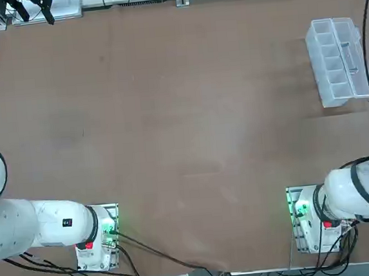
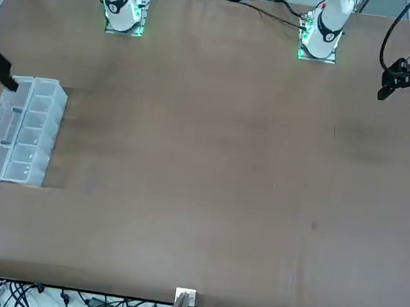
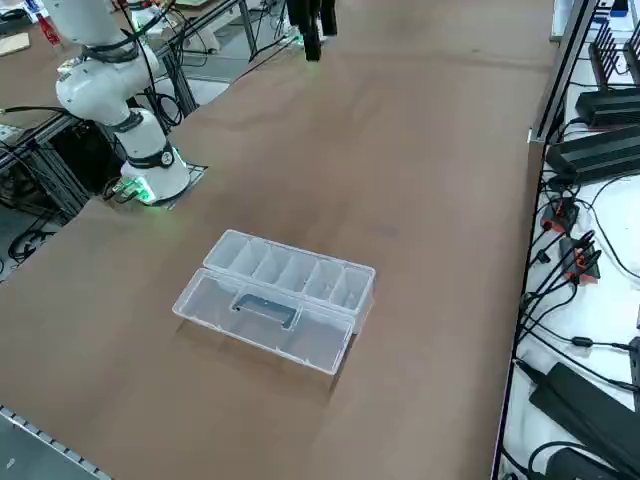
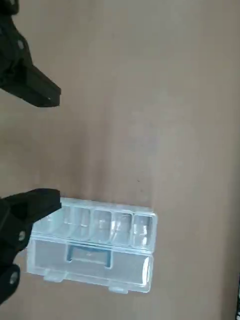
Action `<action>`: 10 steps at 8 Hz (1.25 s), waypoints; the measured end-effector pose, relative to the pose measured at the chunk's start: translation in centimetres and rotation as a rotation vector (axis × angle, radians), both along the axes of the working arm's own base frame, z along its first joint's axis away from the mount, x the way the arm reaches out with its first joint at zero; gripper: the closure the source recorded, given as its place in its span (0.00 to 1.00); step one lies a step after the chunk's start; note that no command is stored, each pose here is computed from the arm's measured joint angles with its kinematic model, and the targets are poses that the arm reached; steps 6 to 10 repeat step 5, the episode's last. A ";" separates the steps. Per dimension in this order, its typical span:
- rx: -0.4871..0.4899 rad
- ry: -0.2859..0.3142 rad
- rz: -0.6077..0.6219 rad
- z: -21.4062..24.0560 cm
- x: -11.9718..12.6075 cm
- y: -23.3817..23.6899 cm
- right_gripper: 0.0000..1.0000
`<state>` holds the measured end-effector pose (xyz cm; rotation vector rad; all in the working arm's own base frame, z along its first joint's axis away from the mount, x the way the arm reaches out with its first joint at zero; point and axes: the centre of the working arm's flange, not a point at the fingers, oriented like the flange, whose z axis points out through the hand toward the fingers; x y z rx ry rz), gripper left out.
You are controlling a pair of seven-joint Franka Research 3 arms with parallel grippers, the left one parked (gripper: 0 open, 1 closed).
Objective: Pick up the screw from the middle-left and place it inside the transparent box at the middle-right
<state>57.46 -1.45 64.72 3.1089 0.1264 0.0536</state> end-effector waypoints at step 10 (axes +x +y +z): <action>-0.026 0.056 -0.021 -0.6 -5.1 1.6 0.00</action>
